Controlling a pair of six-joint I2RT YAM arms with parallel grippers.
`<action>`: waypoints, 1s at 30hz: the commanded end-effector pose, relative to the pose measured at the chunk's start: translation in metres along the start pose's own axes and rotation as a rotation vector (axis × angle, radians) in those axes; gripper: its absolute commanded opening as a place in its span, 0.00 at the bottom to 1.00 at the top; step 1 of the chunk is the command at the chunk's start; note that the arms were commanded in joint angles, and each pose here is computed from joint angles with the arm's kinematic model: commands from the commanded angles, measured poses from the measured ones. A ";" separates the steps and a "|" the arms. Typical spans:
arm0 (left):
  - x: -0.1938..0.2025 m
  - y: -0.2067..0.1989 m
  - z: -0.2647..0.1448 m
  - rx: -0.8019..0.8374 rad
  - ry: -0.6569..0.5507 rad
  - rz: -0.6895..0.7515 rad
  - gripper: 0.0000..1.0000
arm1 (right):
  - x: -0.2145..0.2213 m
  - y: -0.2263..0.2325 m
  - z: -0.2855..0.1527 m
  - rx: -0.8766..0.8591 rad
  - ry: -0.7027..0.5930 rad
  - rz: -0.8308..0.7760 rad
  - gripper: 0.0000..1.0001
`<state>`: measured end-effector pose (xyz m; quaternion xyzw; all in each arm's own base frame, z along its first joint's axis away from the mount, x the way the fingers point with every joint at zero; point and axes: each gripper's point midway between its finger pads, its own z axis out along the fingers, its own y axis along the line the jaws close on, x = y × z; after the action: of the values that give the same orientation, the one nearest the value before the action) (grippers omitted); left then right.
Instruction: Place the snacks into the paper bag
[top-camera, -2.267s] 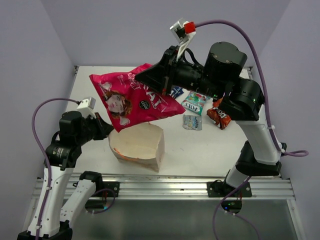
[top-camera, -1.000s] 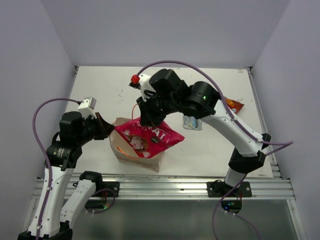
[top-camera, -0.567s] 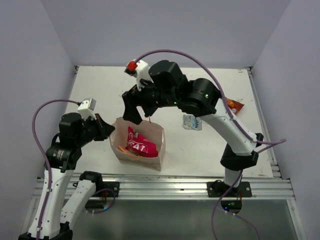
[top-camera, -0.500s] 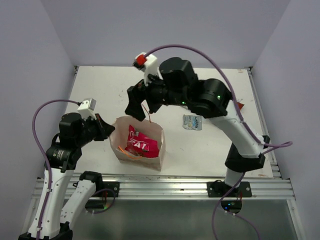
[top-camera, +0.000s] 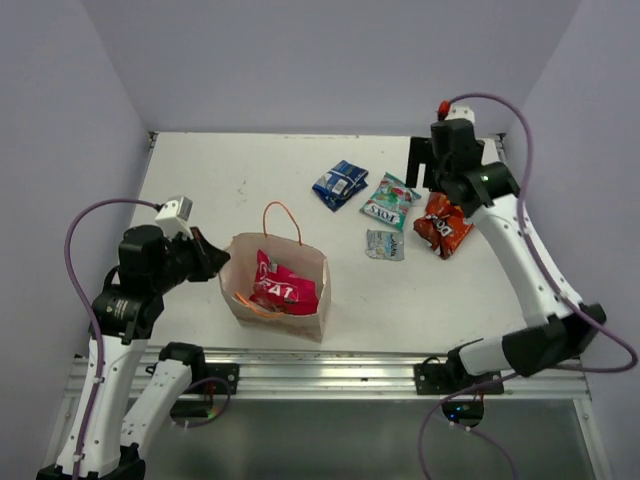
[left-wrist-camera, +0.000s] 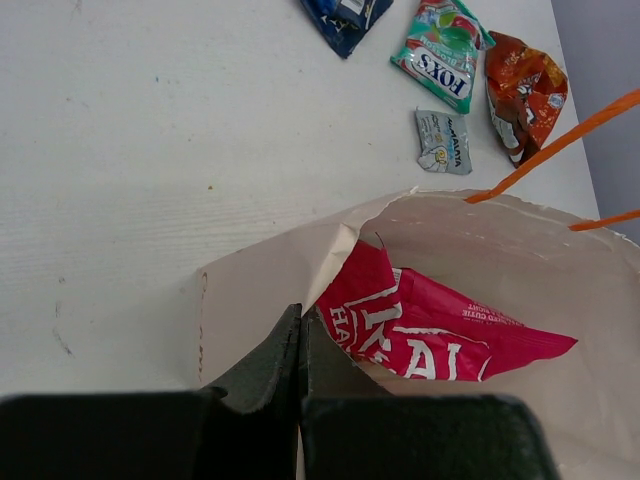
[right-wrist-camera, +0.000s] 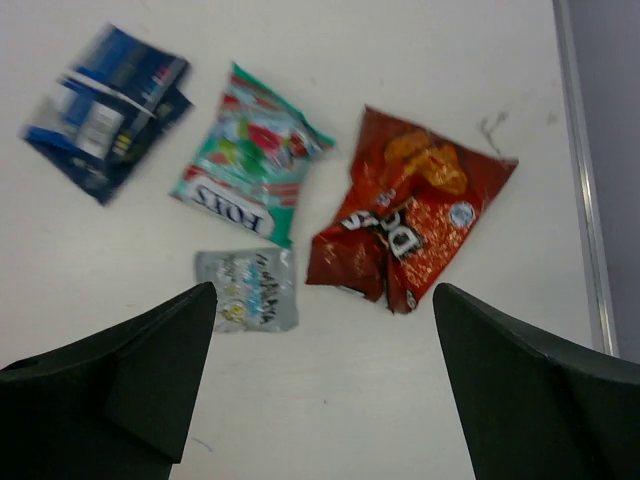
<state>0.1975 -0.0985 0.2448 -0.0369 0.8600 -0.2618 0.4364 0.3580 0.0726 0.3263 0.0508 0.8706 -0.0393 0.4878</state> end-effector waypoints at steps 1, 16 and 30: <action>-0.008 -0.005 -0.005 0.010 -0.023 0.000 0.00 | 0.057 -0.030 0.063 0.135 0.156 0.051 0.93; -0.008 -0.005 -0.013 -0.011 -0.033 -0.009 0.00 | 0.169 -0.050 0.185 0.164 0.500 0.100 0.90; -0.007 -0.004 -0.015 -0.017 -0.027 -0.008 0.00 | 0.097 -0.040 0.159 0.076 0.345 0.089 0.00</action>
<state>0.1891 -0.0923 0.2463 -0.0500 0.8655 -0.2489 0.4317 0.4189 0.0083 0.0632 0.1204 0.9657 -0.0818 0.2149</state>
